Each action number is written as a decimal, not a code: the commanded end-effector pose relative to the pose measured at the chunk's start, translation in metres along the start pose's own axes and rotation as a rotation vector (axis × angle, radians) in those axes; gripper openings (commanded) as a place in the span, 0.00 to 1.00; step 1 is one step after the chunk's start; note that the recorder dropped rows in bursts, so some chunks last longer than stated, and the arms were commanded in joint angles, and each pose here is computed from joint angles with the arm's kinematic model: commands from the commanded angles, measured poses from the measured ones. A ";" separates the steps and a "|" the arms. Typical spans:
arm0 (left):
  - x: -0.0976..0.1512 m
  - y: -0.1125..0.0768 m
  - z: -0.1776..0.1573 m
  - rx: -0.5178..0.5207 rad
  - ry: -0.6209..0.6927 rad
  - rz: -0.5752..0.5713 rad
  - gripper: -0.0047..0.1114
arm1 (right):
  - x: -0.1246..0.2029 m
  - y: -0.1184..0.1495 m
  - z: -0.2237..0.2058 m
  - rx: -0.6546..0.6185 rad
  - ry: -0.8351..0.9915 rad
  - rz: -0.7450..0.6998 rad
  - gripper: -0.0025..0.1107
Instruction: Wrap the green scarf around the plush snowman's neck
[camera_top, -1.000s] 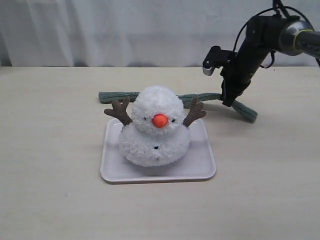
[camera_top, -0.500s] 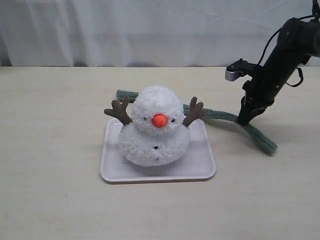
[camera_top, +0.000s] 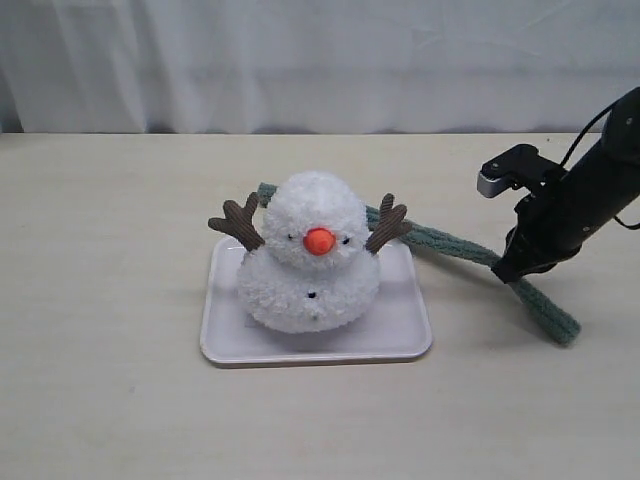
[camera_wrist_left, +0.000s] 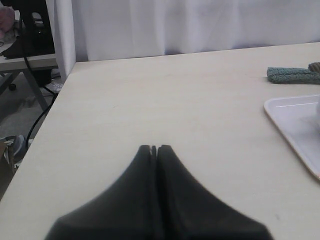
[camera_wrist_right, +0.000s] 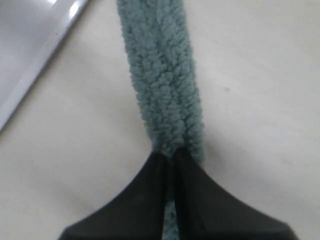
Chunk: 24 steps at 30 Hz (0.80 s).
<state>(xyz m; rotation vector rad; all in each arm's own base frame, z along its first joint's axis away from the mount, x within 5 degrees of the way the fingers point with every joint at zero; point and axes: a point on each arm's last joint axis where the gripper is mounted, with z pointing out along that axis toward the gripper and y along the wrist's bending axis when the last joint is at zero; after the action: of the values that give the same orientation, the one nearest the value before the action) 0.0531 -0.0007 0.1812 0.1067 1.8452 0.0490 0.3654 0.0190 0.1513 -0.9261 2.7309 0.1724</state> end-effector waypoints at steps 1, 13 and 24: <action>0.000 0.000 0.000 -0.001 -0.010 -0.003 0.04 | 0.001 0.007 0.002 -0.057 -0.031 0.092 0.08; 0.000 0.000 0.000 -0.001 -0.010 -0.003 0.04 | 0.008 0.017 0.002 -0.163 0.048 0.117 0.14; 0.000 0.000 0.000 -0.001 -0.010 -0.003 0.04 | 0.009 0.013 0.004 -0.128 0.054 0.093 0.49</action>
<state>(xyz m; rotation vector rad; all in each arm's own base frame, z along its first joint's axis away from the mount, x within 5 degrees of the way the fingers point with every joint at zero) 0.0531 -0.0007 0.1812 0.1067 1.8452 0.0490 0.3503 0.0260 0.1462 -0.8605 2.8470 0.3594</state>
